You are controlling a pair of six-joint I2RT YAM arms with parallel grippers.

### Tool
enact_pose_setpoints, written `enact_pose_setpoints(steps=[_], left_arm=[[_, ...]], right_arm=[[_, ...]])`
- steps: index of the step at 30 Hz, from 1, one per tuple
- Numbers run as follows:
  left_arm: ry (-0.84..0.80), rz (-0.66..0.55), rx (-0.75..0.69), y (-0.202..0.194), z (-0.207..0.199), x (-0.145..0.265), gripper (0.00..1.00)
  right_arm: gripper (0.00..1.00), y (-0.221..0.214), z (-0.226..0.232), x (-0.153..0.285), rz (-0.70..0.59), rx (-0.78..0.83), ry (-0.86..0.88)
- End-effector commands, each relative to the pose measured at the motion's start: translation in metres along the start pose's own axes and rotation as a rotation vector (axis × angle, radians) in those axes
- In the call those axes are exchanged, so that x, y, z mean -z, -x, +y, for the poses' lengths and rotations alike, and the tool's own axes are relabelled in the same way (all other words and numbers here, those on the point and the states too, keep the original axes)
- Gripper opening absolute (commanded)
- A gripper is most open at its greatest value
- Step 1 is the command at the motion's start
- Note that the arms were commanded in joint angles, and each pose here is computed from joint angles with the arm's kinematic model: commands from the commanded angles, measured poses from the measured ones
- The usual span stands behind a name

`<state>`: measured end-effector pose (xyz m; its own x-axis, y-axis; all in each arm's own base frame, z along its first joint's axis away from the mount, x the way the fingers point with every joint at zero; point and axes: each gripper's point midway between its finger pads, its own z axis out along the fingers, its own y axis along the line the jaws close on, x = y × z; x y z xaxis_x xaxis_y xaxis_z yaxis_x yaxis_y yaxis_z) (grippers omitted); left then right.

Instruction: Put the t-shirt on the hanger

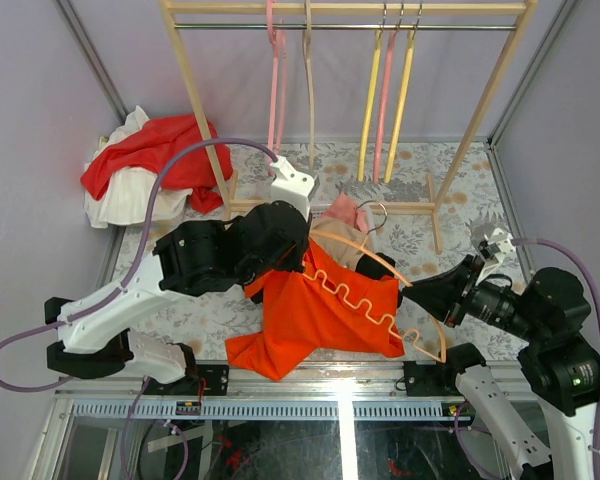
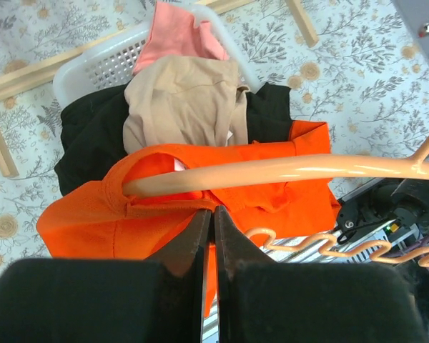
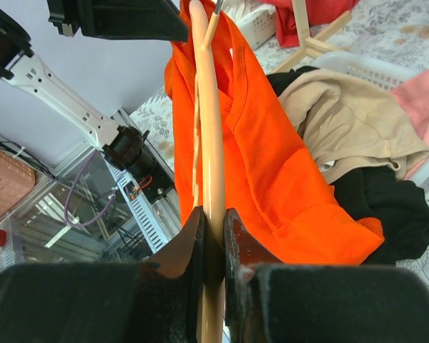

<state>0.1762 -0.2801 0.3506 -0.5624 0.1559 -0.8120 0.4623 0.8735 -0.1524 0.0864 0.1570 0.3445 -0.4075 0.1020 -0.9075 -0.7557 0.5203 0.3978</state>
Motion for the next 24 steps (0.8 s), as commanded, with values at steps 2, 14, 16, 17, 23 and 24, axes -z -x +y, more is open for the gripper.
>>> enact_pose_setpoints(steps=[2,14,16,17,23,24], left_arm=[[-0.077,-0.042,-0.029,0.024,-0.017,0.020,0.00],[-0.345,-0.430,-0.001,0.158,-0.058,0.108,0.00],[-0.415,-0.513,0.019,0.172,-0.060,0.129,0.00],[-0.448,-0.554,0.033,0.178,-0.057,0.144,0.00],[-0.496,-0.523,0.055,0.163,-0.058,0.147,0.00],[-0.480,-0.492,0.056,0.154,-0.057,0.139,0.00]], right_arm=[[0.00,0.056,0.019,0.015,-0.113,0.115,-0.029],[0.00,0.158,0.058,0.050,-0.479,0.189,-0.054],[0.00,0.172,0.066,0.061,-0.544,0.208,-0.058],[0.00,0.178,0.071,0.068,-0.575,0.218,-0.064],[0.00,0.167,0.099,0.098,-0.613,0.251,-0.030],[0.00,0.158,0.100,0.098,-0.592,0.243,-0.024]])
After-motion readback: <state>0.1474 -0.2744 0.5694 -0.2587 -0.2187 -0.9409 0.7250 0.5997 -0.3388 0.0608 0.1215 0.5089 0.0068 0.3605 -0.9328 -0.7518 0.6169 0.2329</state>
